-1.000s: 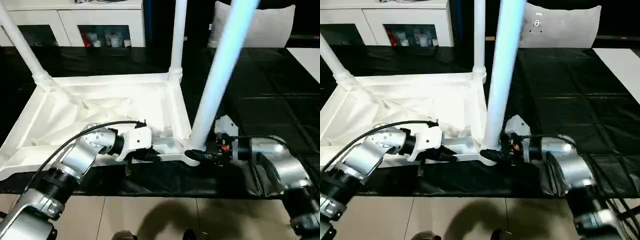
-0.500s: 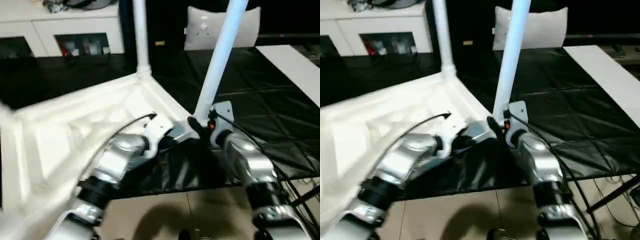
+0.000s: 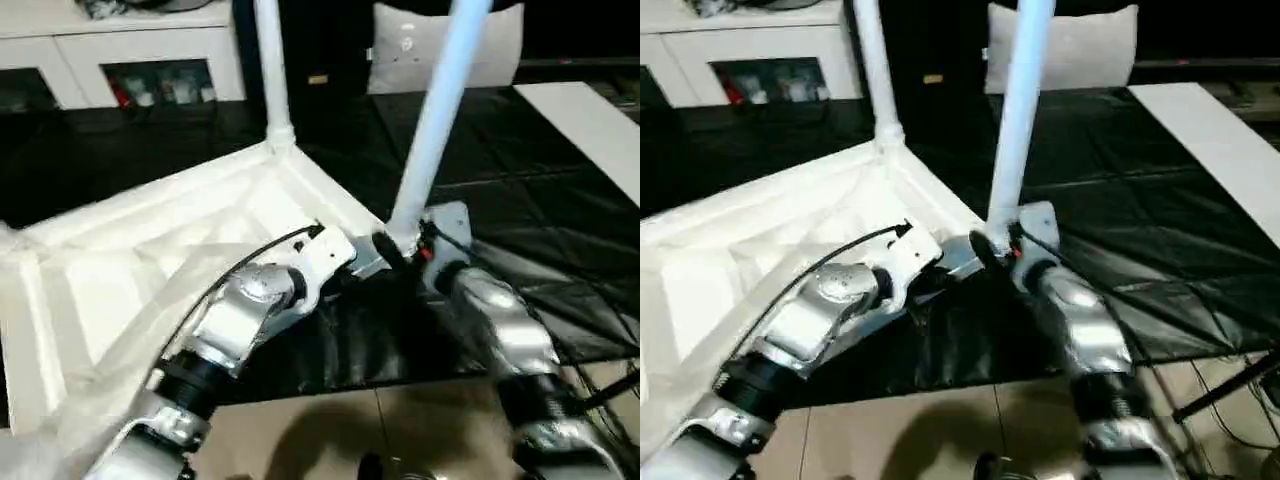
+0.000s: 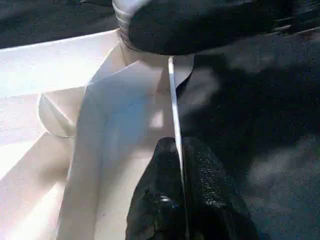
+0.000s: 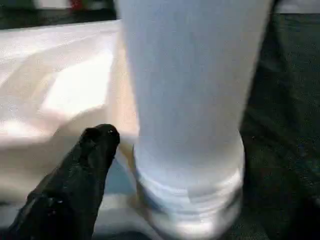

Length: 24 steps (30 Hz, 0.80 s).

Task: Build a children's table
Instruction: Rotate leg to tighten

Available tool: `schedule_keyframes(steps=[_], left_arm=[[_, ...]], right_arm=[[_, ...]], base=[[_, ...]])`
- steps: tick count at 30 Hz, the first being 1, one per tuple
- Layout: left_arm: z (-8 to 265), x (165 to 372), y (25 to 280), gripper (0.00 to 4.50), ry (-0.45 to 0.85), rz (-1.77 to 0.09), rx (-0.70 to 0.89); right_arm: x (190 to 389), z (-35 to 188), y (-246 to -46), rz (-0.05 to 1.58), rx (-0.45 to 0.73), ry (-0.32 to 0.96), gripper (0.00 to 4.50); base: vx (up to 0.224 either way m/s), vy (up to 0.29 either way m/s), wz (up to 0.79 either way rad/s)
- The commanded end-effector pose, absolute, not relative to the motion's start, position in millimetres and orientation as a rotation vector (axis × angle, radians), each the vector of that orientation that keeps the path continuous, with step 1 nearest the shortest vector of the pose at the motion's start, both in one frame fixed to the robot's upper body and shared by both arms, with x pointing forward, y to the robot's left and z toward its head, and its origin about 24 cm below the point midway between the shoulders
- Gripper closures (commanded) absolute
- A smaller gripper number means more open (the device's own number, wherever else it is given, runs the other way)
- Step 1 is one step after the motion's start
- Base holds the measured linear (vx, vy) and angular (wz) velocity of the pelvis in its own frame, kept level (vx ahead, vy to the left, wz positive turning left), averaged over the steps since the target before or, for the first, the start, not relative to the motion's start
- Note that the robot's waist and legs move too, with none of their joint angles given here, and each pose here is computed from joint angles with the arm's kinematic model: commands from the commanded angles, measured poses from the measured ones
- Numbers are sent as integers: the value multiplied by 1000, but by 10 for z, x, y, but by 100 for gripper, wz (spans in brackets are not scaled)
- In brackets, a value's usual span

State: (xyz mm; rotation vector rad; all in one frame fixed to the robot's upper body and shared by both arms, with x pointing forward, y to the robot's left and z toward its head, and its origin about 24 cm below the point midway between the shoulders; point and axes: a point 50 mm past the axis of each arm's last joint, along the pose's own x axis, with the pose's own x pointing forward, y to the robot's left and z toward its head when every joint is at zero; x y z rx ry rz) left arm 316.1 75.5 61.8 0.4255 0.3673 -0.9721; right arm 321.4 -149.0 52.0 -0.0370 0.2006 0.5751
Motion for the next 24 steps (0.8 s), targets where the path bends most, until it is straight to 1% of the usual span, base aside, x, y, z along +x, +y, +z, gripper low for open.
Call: schedule_keyframes(steps=[1, 4, 5, 7, 9, 10, 11, 12, 13, 14, 18, 23, 24], left_arm=[[695, 3215, 844, 450, 335, -1002, 497], [660, 3184, 955, 450, 351, -1084, 547], [660, 3184, 955, 450, 351, -1084, 547], [645, 3124, 1033, 450, 361, -1200, 573], [645, 3123, 1033, 450, 361, -1201, 573], [640, 3078, 1076, 450, 375, -1280, 582], [640, 3078, 1076, 450, 375, -1280, 582], [633, 3022, 1130, 450, 390, -1385, 626], [632, 3014, 1137, 450, 393, -1399, 632], [630, 3000, 1157, 450, 402, -1434, 647], [632, 2985, 1186, 450, 420, -1511, 681], [635, 2989, 1205, 450, 421, -1541, 709], [636, 2991, 1207, 450, 420, -1545, 709]], right_arm=[[3147, 600, -1480, 724, -69, 164, 6], [3111, 676, -1667, 815, -144, 155, 6], [3111, 676, -1667, 815, -144, 155, 6], [3079, 752, -1786, 920, -181, 160, 6], [3079, 753, -1787, 921, -181, 160, 6], [3059, 791, -1812, 987, -214, 167, 6], [3059, 791, -1812, 987, -214, 167, 6], [3026, 809, -1807, 1090, -295, 190, 6], [3020, 810, -1807, 1105, -307, 193, 6], [3005, 810, -1797, 1156, -336, 207, 6], [3010, 787, -1757, 1251, -354, 243, 6], [3026, 771, -1731, 1311, -354, 263, 66], [3028, 772, -1729, 1317, -353, 263, 66]], base=[[0, 0, 0], [0, 0, 0], [0, 0, 0], [0, 0, 0], [0, 0, 0], [0, 0, 0], [0, 0, 0], [0, 0, 0], [0, 0, 0], [0, 0, 0], [0, 0, 0], [0, 0, 0], [0, 0, 0]])
